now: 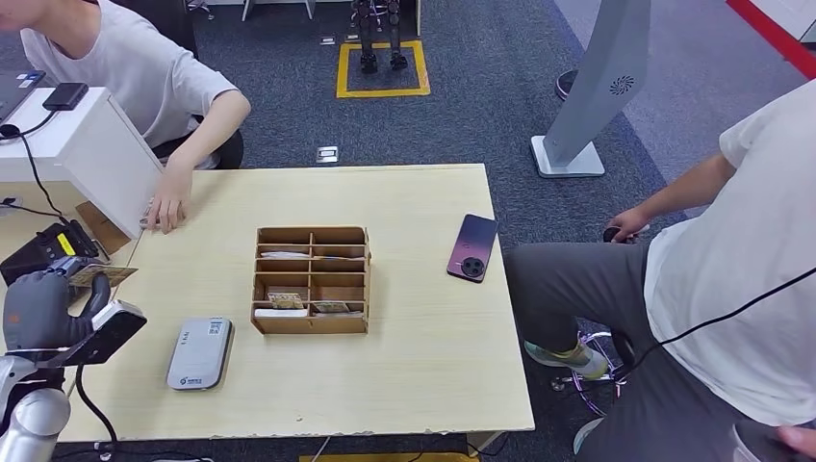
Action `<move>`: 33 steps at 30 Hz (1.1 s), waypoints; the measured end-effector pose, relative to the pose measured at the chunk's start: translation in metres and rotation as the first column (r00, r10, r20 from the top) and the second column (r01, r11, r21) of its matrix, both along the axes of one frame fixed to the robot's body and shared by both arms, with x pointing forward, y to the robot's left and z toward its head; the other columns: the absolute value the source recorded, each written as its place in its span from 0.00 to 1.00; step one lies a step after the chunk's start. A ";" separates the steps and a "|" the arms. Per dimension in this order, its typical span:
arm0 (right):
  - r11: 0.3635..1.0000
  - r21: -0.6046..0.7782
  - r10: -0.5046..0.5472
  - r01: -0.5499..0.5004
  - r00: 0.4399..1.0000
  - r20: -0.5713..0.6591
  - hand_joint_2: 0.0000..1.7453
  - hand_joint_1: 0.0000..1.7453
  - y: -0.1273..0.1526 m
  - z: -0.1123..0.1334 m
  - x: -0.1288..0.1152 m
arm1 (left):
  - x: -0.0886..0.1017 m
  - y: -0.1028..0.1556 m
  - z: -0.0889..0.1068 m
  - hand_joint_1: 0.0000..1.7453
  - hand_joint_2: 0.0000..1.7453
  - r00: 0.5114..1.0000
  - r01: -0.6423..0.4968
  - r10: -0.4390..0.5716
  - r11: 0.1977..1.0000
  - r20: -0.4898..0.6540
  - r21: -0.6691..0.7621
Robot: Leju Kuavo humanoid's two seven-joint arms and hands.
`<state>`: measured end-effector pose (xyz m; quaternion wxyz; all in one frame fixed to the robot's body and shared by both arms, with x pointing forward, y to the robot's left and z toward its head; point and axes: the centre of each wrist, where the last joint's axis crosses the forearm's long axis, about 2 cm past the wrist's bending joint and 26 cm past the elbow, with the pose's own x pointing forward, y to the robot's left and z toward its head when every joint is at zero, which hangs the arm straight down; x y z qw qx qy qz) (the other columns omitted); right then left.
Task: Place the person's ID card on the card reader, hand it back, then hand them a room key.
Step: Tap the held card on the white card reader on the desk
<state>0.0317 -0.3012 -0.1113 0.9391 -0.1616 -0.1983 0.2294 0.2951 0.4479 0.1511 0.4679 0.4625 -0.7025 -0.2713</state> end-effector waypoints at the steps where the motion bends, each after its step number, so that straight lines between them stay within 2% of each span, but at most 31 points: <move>1: 1.000 -0.001 -0.001 0.001 1.000 0.000 1.00 0.00 0.000 0.000 0.000 | 0.000 -0.001 0.000 1.00 1.00 1.000 0.010 -0.011 0.999 -0.011 -0.049; 6: 1.000 -0.008 -0.004 0.004 1.000 -0.003 1.00 0.00 0.000 0.000 0.000 | 0.004 -0.011 -0.001 1.00 1.00 0.995 0.053 -0.074 0.965 -0.072 -0.258; 14: 1.000 -0.010 -0.005 0.005 1.000 -0.003 1.00 0.00 0.000 0.000 0.000 | 0.008 -0.019 0.000 1.00 1.00 0.994 0.063 -0.087 0.949 -0.064 -0.309; 21: 1.000 -0.021 -0.015 0.015 1.000 -0.004 1.00 0.00 0.000 0.000 -0.002 | 0.007 -0.026 -0.005 1.00 1.00 0.968 0.070 -0.190 0.834 -0.166 -0.548; 29: 0.999 -0.025 -0.024 0.024 1.000 -0.012 1.00 0.00 -0.001 0.000 -0.006 | -0.004 -0.030 -0.018 1.00 1.00 0.959 0.039 -0.193 0.814 -0.207 -0.579; 33: 0.999 -0.025 -0.035 0.035 0.999 -0.018 1.00 0.00 -0.001 0.000 -0.007 | -0.018 -0.033 -0.032 1.00 1.00 0.950 0.016 -0.191 0.818 -0.246 -0.575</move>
